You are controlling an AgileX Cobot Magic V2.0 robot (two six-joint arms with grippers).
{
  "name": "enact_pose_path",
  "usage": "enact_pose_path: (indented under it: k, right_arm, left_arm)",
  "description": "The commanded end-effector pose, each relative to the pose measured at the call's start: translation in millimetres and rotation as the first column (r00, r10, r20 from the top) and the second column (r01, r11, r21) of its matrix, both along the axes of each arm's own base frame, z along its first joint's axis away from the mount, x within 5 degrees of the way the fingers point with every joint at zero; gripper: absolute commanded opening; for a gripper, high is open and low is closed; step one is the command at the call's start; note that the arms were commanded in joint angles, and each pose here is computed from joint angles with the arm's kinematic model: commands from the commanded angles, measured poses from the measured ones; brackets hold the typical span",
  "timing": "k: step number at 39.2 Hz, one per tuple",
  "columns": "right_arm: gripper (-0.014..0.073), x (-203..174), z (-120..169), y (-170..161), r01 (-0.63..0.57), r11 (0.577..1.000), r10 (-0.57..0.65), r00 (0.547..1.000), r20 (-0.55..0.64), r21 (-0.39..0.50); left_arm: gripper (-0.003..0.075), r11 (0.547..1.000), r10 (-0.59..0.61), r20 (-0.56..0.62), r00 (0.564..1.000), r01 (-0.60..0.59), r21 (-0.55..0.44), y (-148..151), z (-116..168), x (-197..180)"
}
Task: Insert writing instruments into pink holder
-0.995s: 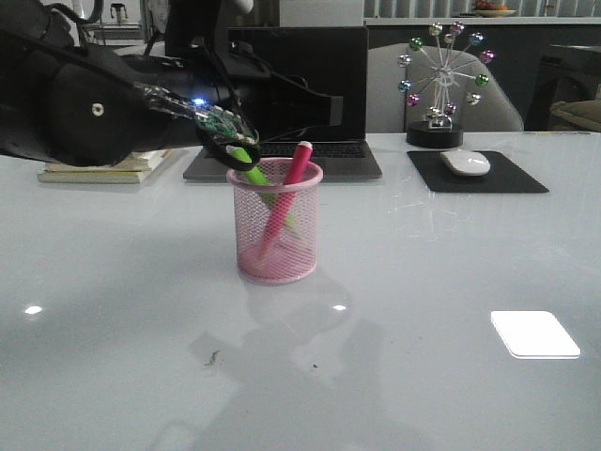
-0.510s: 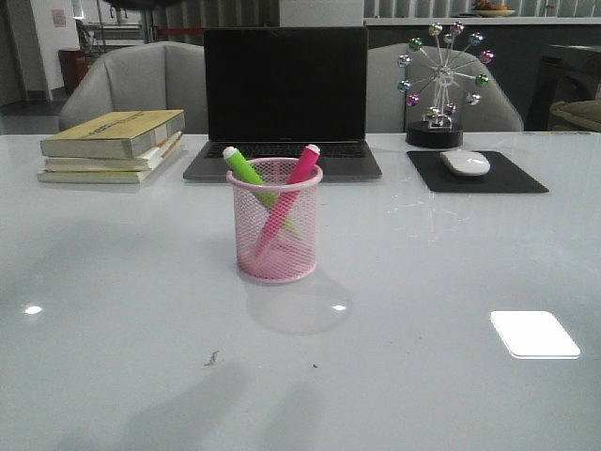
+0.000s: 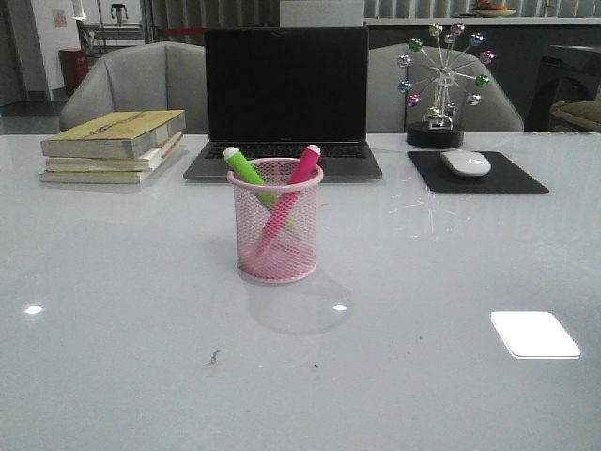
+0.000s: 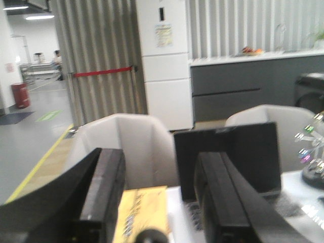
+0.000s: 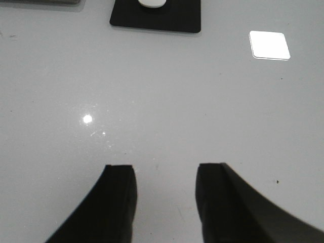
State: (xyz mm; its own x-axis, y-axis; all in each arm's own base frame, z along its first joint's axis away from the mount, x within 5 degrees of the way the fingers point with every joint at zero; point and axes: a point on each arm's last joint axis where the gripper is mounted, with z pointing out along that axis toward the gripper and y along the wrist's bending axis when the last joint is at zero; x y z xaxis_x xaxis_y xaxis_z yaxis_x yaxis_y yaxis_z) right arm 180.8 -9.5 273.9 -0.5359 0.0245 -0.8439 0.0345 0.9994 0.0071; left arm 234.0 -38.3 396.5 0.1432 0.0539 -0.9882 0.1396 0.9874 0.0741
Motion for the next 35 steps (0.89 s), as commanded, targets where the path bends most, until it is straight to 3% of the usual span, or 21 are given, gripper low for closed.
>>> enact_pose_path:
  k: [1, 19, 35]
  right_arm:
    - [0.0404, 3.1, 16.8, -2.2, 0.008, 1.000, -0.005, 0.994, 0.107, -0.026]
    - [0.0404, 3.1, 16.8, -2.2, 0.008, 1.000, -0.005, 0.994, 0.107, -0.026]
    - [0.0387, 3.6, 17.7, -2.3, 0.009, 1.000, -0.006, 0.993, 0.118, -0.026]
  left_arm:
    - [0.0395, 0.998, 0.052, 0.069, 0.996, -0.053, 0.025, 15.3, 12.1, -28.7]
    - [0.0395, 0.982, 0.184, -0.042, 0.982, -0.182, 0.046, 41.8, -45.8, -113.2]
    - [0.0395, 0.983, 0.181, -0.054, 0.982, -0.178, 0.047, 41.1, -60.4, -126.4]
